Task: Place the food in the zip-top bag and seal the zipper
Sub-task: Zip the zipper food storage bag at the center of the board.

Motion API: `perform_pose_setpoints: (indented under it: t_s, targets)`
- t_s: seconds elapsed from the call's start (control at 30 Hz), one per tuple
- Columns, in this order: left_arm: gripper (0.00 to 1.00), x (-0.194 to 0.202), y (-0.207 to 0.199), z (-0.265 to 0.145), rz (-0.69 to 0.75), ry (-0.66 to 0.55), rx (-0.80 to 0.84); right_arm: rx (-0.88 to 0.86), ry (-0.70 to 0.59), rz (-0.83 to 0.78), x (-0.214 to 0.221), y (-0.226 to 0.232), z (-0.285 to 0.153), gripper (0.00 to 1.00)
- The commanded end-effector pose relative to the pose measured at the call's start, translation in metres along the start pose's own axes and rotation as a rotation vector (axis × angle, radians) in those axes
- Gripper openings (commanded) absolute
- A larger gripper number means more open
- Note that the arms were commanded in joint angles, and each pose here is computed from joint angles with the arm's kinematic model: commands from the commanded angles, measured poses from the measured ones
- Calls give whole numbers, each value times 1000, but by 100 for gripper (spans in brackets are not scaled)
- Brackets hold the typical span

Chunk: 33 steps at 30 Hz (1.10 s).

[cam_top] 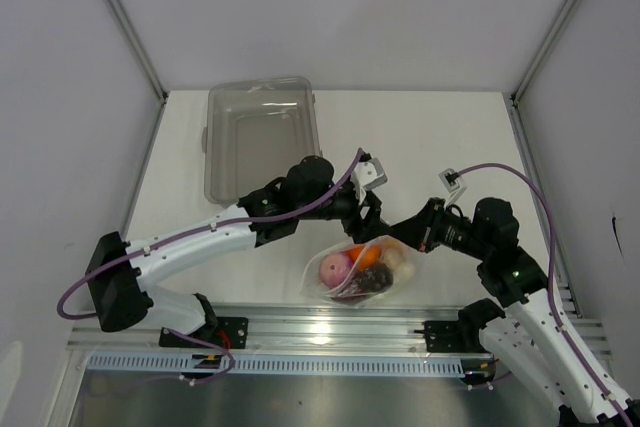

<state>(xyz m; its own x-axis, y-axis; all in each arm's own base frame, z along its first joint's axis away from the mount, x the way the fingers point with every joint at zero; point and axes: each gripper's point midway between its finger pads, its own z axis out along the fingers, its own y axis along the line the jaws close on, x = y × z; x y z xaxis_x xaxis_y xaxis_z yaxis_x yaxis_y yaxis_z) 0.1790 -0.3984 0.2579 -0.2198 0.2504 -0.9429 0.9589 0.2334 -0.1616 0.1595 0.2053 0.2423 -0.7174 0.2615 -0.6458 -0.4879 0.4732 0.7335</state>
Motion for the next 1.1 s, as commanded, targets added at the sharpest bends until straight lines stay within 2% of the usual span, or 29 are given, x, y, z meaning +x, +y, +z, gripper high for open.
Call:
perform_pose_setpoints:
  t_s: [0.0,0.13,0.2,0.23,0.3,0.33,0.4,0.43,0.5,0.67,0.7,0.73,0.77,0.87,0.93,1.07]
  targets:
    - [72,-17,0,-7,46,-57,-39,-36,-44,-33,-16,16,-3,0]
    - [67,-16,1,-8,52,-58,-42,-37,-43,-30,-16,17,-3,0]
    - [53,-15,1,-7,57,-52,-39,-38,-42,-31,-15,16,-3,0]
    - [43,-15,1,-7,61,-47,-38,-36,-42,-32,-15,16,-4,0]
    - [34,-14,1,-7,63,-46,-34,-34,-42,-34,-15,16,-4,0]
    - [26,-14,0,-7,65,-44,-28,-34,-42,-34,-15,16,-4,0]
    - [17,-13,-3,-7,66,-39,-13,-37,-41,-37,-15,16,-4,0]
    - [9,-12,-7,-6,66,-38,10,-38,-40,-41,-15,16,-4,0]
    - [1,-11,-10,-6,61,-32,32,-36,-35,-53,-14,15,-3,0]
    - [1,-7,-22,-5,51,-13,110,-18,-15,-90,-9,10,-5,0]
    - [6,-7,-22,-6,49,-13,108,-18,-14,-94,-9,10,-5,0]
    - [26,-6,-21,-6,44,-12,107,-17,-11,-97,-8,9,-5,0]
    - [37,-7,-18,-7,42,-21,101,-14,-9,-99,-8,8,-5,0]
    - [60,-10,-18,-12,29,-40,129,-14,-4,-98,-6,7,-5,0]
    - [67,-6,-19,-12,7,-30,179,-15,-7,-101,-6,8,-6,0]
    - [66,-3,-19,-13,-13,-11,236,-23,-6,-105,-6,10,-7,0]
